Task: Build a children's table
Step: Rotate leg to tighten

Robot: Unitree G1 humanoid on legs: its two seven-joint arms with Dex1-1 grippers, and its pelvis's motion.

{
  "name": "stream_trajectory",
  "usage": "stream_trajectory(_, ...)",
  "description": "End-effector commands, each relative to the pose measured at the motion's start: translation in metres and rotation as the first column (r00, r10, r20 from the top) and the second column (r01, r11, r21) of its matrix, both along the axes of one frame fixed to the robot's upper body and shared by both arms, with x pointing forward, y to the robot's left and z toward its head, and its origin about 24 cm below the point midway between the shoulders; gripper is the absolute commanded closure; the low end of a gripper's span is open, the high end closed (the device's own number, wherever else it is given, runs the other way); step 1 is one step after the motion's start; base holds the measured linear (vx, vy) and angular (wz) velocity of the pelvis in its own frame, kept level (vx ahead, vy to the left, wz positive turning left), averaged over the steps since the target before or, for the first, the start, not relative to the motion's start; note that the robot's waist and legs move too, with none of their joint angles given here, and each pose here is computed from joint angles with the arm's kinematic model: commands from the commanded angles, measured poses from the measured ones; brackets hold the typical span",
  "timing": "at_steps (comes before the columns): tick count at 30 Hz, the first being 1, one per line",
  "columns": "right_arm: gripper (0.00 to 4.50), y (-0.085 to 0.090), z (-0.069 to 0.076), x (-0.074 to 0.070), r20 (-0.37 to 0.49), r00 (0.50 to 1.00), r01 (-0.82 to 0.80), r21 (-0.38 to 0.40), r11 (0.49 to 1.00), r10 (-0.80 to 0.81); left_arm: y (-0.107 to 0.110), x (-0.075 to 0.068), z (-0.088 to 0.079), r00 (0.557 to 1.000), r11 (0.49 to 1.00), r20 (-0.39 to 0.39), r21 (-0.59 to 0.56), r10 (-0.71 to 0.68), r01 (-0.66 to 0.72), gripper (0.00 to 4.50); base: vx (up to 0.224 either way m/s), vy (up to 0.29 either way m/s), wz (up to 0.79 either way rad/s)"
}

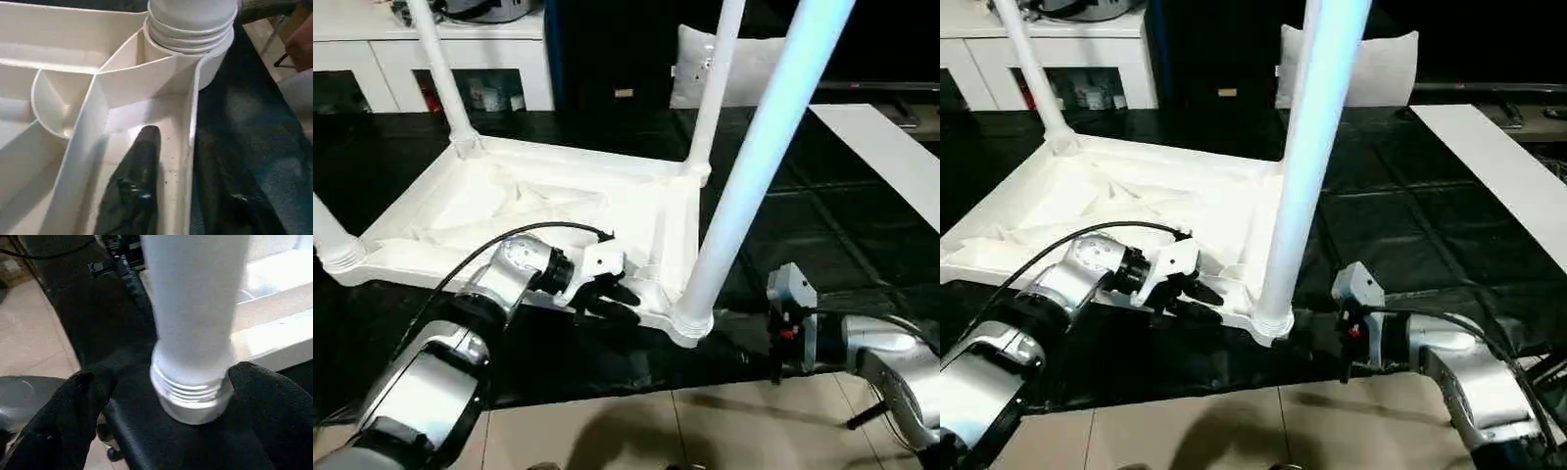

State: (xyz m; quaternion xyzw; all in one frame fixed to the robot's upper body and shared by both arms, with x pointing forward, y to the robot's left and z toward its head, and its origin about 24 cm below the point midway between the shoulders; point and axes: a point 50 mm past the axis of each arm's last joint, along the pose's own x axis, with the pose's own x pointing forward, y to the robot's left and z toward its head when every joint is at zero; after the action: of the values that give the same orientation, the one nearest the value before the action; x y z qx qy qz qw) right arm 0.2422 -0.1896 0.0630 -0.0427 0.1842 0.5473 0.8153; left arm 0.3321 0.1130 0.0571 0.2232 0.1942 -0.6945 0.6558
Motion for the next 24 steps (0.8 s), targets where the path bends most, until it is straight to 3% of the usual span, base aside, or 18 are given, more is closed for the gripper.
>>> stream_trajectory(1,0.00,0.001,0.004,-0.001,0.006,1.000,-0.020,-0.002,1.000,0.020,0.000,0.003,0.005,1.000,1.000,0.018,0.012,-0.010,0.009,3.64,0.000,0.000,0.00)
stream_trajectory(10,0.00,0.001,0.005,-0.002,0.003,1.000,-0.029,0.000,1.000,0.029,0.000,0.003,0.004,1.000,0.999,-0.015,0.021,-0.027,0.027,4.43,0.000,0.000,0.00)
stream_trajectory(15,0.00,0.003,0.008,0.003,0.045,0.999,-0.016,-0.001,1.000,0.016,-0.001,-0.002,0.001,0.995,0.999,-0.094,-0.033,-0.027,0.024,4.43,0.000,0.000,0.00)
stream_trajectory(18,0.00,0.004,0.011,0.011,0.089,0.996,0.021,0.009,1.000,-0.022,-0.001,-0.005,-0.002,0.995,0.999,-0.100,-0.045,-0.027,0.022,4.43,0.000,0.000,0.00)
stream_trajectory(23,0.00,0.010,0.016,0.021,0.091,0.996,0.014,0.068,0.998,-0.020,-0.002,-0.014,-0.006,0.993,0.995,-0.099,-0.079,-0.065,0.058,4.43,0.000,0.000,0.00)
stream_trajectory(24,0.29,0.011,0.017,0.022,0.080,0.997,-0.005,0.081,0.997,-0.002,-0.001,-0.016,-0.006,0.993,0.995,-0.099,-0.082,-0.071,0.063,4.50,0.000,0.000,0.00)
